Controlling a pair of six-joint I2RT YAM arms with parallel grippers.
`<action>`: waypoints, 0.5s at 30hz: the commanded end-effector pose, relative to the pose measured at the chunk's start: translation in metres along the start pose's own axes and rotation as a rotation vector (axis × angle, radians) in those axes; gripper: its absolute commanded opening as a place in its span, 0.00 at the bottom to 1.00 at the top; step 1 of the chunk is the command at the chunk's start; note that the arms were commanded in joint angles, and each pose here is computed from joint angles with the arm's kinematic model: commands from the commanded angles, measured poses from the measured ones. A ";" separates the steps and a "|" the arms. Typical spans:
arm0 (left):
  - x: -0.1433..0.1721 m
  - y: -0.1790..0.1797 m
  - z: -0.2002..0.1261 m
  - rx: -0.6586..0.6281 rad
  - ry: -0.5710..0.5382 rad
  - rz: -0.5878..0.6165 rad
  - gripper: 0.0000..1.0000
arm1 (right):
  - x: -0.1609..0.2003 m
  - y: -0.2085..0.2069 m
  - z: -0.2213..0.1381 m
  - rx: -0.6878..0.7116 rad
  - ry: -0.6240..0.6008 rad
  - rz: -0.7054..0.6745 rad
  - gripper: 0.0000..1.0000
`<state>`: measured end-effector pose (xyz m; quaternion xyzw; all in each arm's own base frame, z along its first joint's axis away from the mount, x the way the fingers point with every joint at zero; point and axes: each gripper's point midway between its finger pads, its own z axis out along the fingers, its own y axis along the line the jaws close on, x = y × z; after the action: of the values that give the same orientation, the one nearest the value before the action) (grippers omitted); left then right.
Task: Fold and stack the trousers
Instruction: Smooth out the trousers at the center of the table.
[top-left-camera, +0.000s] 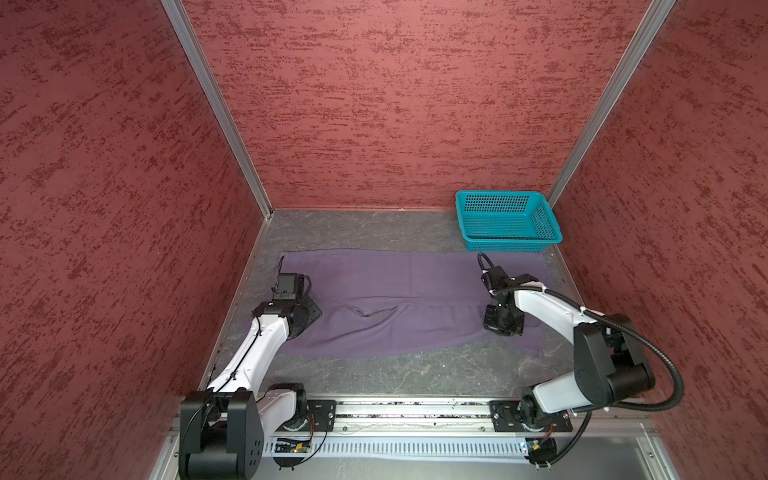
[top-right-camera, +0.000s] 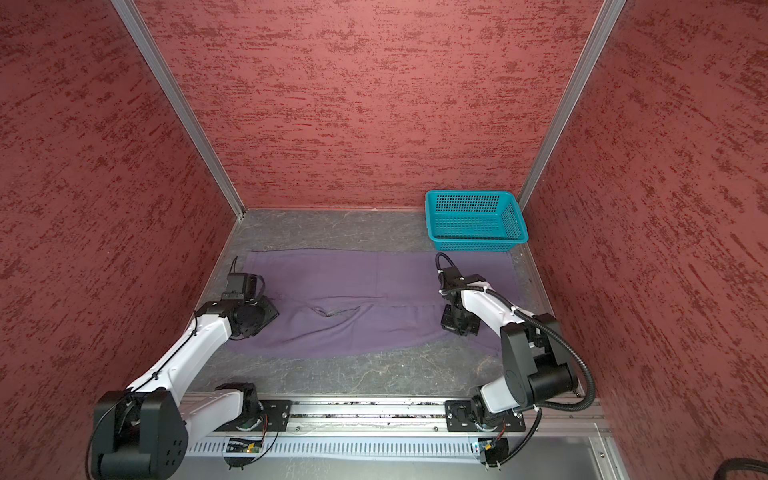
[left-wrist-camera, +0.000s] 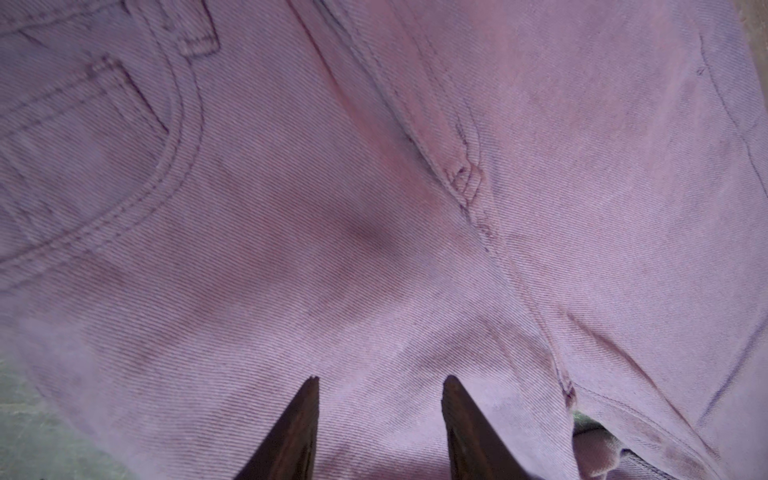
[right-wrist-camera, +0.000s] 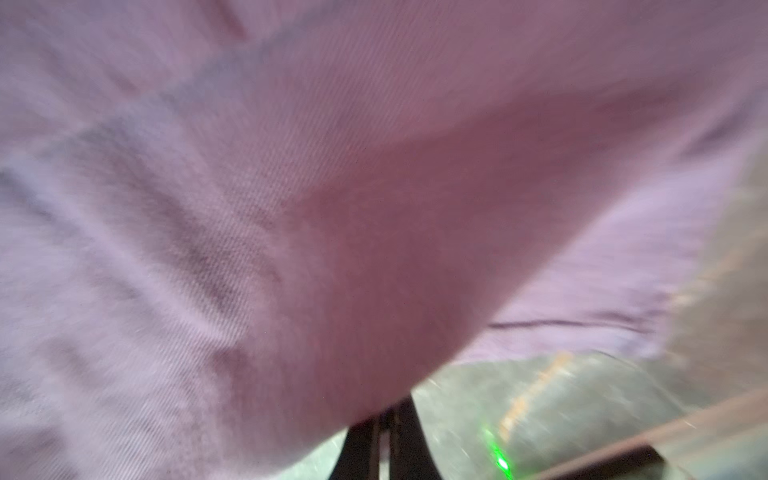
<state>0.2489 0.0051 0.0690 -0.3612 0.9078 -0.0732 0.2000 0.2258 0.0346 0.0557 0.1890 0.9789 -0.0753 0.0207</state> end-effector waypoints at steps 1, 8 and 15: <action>-0.006 0.000 0.003 0.015 -0.019 0.002 0.50 | -0.004 -0.044 -0.045 0.170 -0.065 -0.018 0.00; -0.011 0.004 -0.001 0.046 -0.014 -0.026 0.49 | 0.005 -0.089 -0.085 0.331 -0.074 0.026 0.00; -0.013 -0.003 -0.014 0.087 -0.023 -0.035 0.37 | -0.003 -0.076 -0.115 0.151 -0.146 0.060 0.00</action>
<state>0.2541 0.0168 0.0807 -0.3779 0.8929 -0.1002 0.2233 0.1967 -0.0206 0.1575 0.2034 0.9582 -0.1949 0.0495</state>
